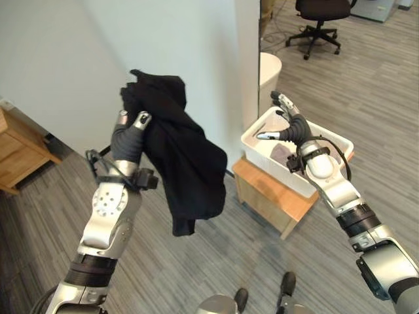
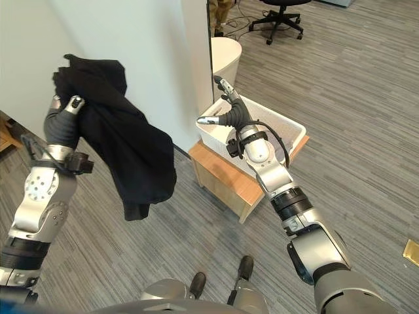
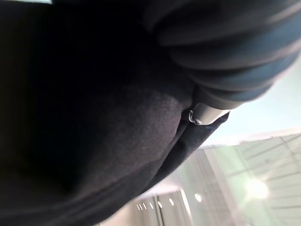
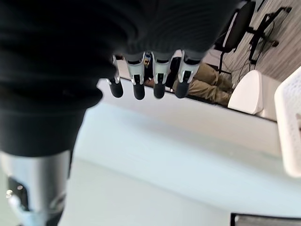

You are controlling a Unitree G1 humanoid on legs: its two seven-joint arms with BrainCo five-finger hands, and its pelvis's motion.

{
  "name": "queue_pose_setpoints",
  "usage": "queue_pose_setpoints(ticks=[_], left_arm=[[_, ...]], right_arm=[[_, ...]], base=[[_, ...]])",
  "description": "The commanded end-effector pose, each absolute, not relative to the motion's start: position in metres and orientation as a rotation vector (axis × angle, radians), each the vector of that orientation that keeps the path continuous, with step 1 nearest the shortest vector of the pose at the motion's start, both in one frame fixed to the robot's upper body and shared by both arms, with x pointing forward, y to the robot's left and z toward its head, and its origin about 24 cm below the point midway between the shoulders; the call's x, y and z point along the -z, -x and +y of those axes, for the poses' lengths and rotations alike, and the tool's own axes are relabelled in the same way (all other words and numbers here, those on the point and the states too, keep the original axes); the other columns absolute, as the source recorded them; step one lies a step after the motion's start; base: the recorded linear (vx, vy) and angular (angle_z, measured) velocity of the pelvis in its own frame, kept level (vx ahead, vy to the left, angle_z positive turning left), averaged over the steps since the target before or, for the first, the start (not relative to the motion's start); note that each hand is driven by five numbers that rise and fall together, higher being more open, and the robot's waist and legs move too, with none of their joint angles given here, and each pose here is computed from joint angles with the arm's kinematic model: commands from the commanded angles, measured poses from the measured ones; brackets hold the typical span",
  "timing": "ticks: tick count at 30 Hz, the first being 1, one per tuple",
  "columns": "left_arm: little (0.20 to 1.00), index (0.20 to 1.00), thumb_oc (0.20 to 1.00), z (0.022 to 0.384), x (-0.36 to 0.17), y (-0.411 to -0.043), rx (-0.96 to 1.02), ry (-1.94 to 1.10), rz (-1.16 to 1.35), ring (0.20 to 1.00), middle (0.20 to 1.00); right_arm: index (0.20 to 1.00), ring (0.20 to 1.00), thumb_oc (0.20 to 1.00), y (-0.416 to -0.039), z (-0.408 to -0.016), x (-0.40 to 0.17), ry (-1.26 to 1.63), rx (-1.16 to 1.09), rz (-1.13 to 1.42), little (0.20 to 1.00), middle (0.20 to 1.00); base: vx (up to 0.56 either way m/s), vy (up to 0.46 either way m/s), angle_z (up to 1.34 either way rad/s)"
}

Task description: Pick up bed clothes into laundry basket.

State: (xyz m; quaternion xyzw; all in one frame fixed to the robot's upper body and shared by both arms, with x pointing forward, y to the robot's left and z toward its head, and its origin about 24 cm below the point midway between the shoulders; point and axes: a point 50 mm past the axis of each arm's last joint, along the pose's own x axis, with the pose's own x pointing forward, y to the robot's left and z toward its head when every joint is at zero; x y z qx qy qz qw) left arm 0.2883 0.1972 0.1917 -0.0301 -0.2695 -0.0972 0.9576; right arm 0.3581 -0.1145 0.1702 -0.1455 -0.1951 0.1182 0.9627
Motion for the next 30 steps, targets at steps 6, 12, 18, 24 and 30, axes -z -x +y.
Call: queue_pose_setpoints(ticks=[6,12,18,24,30], left_arm=[[0.200,0.200,0.200,0.147,-0.250,-0.284,0.481,0.003,-0.743,0.200,0.200],[0.200,0.200,0.200,0.122,-0.267,-0.292,0.561,-0.038,-0.778,0.200,0.200],[0.200,0.200,0.200,0.111,-0.272,-0.304,0.583,-0.062,-0.754,0.200,0.200],[0.200,0.200,0.200,0.111,-0.275,-0.313,0.591,-0.098,-0.717,0.200,0.200],[0.200,0.200,0.200,0.116,-0.281,-0.320,0.573,-0.145,-0.708,0.200,0.200]], right_arm=[[1.000,1.000,1.000,-0.347,-0.102,-0.205,0.107,-0.236,-0.567,1.000,1.000],[1.000,1.000,1.000,-0.328,-0.132,-0.222,0.125,-0.184,-0.682,1.000,1.000],[1.000,1.000,1.000,-0.307,-0.158,-0.234,0.166,-0.140,-0.769,1.000,1.000],[1.000,1.000,1.000,-0.304,-0.176,-0.229,0.133,-0.141,-0.728,1.000,1.000],[1.000,1.000,1.000,-0.301,-0.187,-0.224,0.171,-0.144,-0.695,1.000,1.000]], base=[[0.01,0.005,0.04],[0.02,0.011,-0.07],[0.02,0.014,-0.31],[0.01,0.003,-0.28],[0.01,-0.002,-0.06]])
